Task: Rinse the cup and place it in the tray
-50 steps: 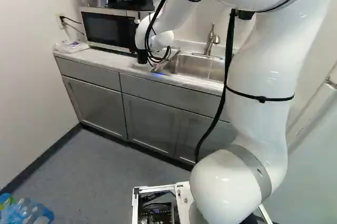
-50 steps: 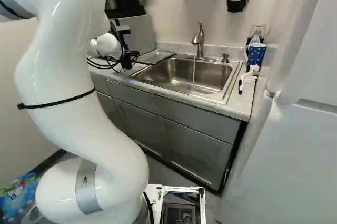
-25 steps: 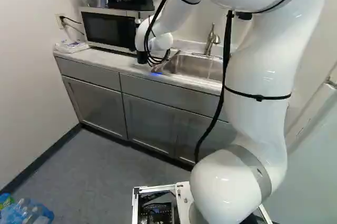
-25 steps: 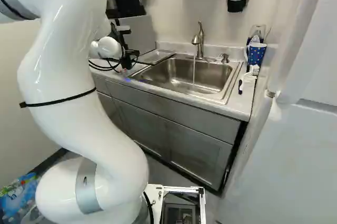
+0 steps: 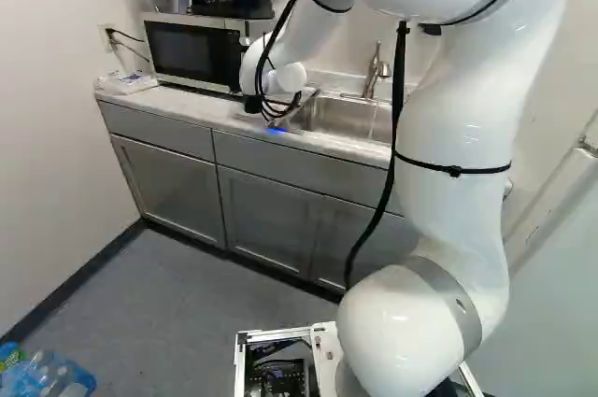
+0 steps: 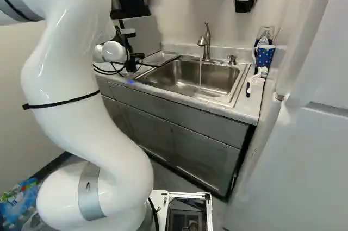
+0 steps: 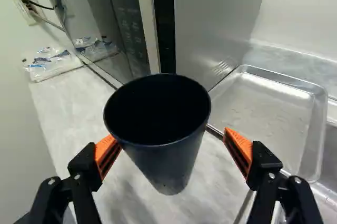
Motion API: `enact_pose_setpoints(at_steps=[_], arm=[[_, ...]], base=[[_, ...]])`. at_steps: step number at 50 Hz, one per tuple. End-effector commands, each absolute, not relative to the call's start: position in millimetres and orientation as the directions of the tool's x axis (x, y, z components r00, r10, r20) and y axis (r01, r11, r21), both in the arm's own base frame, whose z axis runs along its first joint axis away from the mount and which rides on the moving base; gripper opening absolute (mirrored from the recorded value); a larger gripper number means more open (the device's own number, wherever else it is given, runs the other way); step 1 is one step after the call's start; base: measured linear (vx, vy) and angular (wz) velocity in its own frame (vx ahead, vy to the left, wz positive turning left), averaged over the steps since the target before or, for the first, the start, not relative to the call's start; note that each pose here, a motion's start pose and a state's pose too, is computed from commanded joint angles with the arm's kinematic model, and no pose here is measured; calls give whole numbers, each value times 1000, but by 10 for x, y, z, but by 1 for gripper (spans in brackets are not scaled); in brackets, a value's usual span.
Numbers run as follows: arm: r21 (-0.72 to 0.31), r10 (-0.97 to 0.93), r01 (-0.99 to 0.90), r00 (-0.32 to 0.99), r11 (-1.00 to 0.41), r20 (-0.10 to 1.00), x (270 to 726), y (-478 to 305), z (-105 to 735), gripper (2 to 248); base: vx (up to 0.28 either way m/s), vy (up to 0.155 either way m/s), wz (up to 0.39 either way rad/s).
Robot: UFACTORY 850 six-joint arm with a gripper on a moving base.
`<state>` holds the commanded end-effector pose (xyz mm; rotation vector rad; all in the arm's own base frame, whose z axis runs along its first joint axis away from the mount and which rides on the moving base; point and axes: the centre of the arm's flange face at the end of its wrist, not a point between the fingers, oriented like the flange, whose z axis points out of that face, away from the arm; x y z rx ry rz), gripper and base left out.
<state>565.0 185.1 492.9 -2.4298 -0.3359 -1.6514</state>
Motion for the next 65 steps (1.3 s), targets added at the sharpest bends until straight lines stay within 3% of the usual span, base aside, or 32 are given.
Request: enact_pose_setpoints(at_steps=[58, 64, 65], arm=[[-25, 80, 298, 336, -954, 939, 5769, 1958, 4902, 247], [-25, 80, 298, 336, -954, 939, 5769, 1958, 4902, 239], [-25, 80, 298, 336, -954, 939, 5769, 1958, 4902, 201]], base=[[0, 0, 0], [0, 0, 0], [0, 0, 0]])
